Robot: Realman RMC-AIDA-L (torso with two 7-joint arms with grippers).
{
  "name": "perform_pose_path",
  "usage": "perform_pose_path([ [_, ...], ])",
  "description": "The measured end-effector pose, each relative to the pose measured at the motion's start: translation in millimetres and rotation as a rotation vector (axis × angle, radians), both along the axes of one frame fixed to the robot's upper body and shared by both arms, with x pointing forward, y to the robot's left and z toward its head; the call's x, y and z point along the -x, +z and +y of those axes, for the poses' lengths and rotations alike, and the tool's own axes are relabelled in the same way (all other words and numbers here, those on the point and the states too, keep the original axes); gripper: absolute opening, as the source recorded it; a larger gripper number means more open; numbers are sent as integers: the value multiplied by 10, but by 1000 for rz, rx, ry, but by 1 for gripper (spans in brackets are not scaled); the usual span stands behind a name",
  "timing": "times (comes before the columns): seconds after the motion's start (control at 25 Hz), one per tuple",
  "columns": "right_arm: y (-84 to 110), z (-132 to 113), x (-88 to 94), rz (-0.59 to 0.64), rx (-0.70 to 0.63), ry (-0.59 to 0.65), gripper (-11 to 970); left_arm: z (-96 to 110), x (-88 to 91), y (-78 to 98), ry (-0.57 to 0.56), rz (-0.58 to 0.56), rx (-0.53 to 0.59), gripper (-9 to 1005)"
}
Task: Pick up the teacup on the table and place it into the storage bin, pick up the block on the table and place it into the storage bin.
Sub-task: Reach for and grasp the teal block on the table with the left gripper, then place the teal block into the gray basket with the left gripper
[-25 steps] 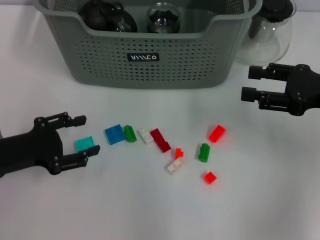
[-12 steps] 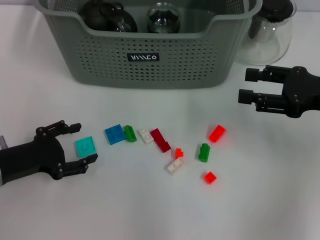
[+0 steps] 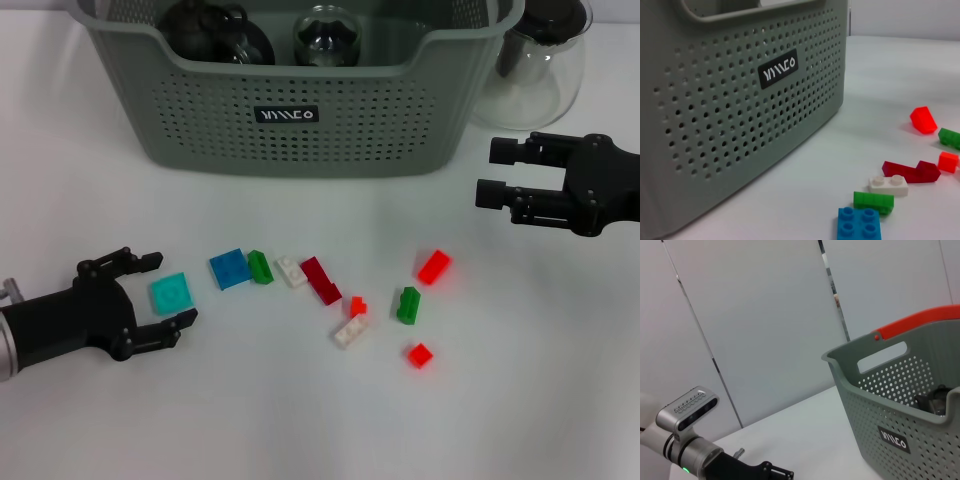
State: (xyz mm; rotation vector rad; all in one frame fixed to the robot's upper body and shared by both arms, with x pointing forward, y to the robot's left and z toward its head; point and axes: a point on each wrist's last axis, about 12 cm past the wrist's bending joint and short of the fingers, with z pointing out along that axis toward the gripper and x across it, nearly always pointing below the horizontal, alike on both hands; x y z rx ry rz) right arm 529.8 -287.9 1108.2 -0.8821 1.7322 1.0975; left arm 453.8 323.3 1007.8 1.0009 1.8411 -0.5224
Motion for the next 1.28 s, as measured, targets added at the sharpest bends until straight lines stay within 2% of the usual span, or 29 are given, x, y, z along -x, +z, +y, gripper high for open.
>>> perform_pose_path([
  [0.4, -2, 1, 1, 2, 3, 3, 727, 1, 7, -32, 18, 8, -6, 824],
  [0.52, -2, 1, 1, 2, 3, 3, 726, -11, 0, -50, 23, 13, -9, 625],
  [0.72, -2, 2, 2, 2, 2, 4, 726, -24, -7, -67, 28, 18, -10, 530],
  [1.0, 0, 3, 2, 2, 1, 4, 726, 24, -1, -40, 40, 16, -8, 498],
  [1.16, 3, 2, 1, 2, -2, 3, 726, 44, 12, -1, 36, 9, 6, 404],
  [1.28, 5, 0, 1, 1, -2, 3, 726, 82, 24, 96, 27, 19, 53, 404],
])
